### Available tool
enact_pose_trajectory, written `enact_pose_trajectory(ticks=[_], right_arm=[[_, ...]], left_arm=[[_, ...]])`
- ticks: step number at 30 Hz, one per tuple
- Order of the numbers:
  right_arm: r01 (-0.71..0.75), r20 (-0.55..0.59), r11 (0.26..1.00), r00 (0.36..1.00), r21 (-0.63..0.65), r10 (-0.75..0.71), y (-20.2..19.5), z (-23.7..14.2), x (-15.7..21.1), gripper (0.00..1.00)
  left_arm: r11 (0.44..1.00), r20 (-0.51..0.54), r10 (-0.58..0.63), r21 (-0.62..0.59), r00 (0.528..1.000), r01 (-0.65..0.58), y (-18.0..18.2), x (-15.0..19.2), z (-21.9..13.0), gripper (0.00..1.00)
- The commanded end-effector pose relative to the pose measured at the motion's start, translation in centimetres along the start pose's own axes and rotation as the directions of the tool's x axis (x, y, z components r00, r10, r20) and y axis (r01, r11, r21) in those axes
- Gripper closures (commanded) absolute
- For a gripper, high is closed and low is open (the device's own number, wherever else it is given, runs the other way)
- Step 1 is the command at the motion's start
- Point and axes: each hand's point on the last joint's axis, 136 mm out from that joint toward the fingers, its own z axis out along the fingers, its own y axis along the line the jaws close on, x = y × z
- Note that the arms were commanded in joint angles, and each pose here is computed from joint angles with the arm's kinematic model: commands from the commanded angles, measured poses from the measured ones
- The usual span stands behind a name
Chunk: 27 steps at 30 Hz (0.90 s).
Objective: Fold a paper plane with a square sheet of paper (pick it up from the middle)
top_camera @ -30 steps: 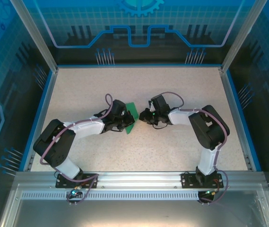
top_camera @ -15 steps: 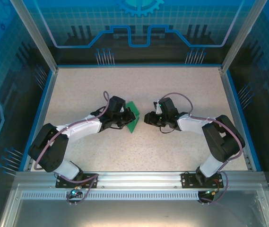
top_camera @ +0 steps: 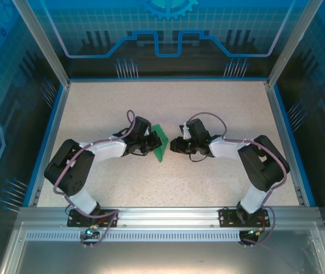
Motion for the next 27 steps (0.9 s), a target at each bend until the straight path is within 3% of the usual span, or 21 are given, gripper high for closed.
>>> enact_pose_trajectory(ticks=[1,12,27], right_arm=[[0.05,-0.021,0.998,0.998,-0.023,-0.051,1.1,0.8,0.1,0.72],[0.119,-0.081,0.992,0.989,-0.032,-0.121,2.4,2.7,1.0,0.75],[0.097,-0.161,0.991,0.981,-0.093,-0.111,3.6,4.3,2.4,0.8]], left_arm=[[0.999,-0.011,0.048,-0.003,0.999,-0.048,1.4,0.1,0.7,0.94],[0.992,0.03,0.12,-0.036,0.992,-0.119,3.0,-1.2,1.5,0.91],[0.975,0.026,0.201,-0.101,0.979,-0.198,4.6,-1.6,2.6,0.9]])
